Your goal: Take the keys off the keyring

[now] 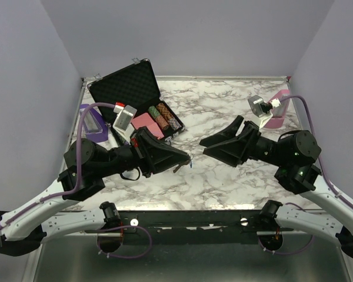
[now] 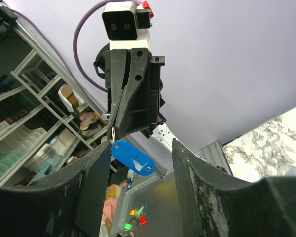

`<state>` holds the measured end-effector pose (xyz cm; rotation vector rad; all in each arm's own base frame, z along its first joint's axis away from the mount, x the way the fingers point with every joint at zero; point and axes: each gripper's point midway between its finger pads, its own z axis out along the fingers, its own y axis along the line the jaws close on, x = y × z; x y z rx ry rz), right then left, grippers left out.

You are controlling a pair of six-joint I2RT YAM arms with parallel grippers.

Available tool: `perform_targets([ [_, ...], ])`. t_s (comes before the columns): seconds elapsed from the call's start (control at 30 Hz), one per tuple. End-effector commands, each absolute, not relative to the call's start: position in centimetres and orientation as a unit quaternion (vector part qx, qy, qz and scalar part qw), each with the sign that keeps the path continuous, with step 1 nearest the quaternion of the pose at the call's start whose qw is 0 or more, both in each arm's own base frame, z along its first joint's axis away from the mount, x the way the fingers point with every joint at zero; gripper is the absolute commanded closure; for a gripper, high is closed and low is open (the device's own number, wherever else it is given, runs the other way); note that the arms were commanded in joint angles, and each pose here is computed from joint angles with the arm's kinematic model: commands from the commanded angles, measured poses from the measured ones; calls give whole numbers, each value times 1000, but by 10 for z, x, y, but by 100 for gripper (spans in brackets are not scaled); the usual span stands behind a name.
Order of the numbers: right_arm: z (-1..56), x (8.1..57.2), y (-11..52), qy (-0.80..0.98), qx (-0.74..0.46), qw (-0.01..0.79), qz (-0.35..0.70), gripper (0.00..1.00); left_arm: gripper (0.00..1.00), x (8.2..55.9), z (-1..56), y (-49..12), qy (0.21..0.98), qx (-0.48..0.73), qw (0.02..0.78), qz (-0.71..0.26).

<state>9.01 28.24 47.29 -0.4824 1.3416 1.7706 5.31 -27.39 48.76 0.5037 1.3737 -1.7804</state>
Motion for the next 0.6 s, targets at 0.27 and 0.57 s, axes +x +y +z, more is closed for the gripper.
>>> perform_targets([
  [0.27,473,86,291,519,-210,409,721,49,100,58,496,-278,525,192,423,-713],
  [0.57,482,83,287,498,-210,416,732,50,100,68,492,-283,533,178,430,-706],
])
